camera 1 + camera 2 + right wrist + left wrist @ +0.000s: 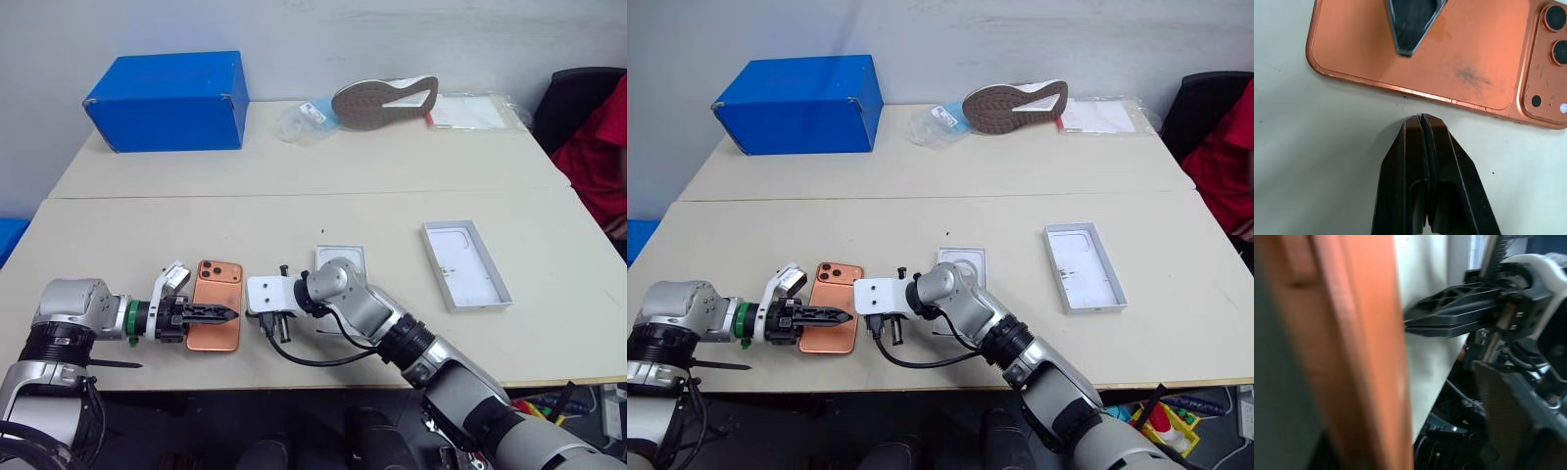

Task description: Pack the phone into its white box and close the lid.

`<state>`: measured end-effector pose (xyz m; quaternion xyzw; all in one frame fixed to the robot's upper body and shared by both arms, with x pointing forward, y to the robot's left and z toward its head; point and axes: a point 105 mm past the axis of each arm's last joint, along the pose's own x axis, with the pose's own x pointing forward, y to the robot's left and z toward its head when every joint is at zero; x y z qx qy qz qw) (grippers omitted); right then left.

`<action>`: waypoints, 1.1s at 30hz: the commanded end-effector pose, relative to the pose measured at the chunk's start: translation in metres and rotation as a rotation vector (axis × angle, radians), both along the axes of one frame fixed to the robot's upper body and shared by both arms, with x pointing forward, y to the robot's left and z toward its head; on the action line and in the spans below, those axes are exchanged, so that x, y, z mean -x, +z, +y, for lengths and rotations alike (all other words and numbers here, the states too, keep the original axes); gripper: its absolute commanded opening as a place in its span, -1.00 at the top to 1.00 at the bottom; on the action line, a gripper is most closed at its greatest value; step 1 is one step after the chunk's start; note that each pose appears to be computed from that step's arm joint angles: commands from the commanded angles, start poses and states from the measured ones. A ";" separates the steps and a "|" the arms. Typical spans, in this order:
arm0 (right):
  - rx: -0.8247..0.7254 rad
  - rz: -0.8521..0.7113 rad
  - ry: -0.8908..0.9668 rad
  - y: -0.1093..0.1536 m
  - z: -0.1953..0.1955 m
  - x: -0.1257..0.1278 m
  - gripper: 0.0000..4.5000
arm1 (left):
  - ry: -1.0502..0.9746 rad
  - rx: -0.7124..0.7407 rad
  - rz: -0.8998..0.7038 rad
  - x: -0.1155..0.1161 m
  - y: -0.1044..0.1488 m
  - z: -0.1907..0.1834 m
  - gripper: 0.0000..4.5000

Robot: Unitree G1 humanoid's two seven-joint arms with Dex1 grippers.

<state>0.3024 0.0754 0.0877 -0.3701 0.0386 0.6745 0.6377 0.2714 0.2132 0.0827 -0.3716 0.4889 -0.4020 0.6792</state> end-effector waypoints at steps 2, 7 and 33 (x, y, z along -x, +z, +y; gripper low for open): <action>-0.005 -0.018 -0.001 0.003 -0.001 -0.001 1.00 | 0.007 0.031 -0.013 -0.002 0.008 0.000 0.52; -0.027 -0.025 0.011 0.009 0.000 0.001 1.00 | 0.024 0.036 -0.027 -0.001 0.012 0.006 0.95; -0.228 -0.086 -0.443 0.126 -0.215 0.062 -1.00 | -0.355 0.227 -0.264 0.000 0.091 -0.099 0.95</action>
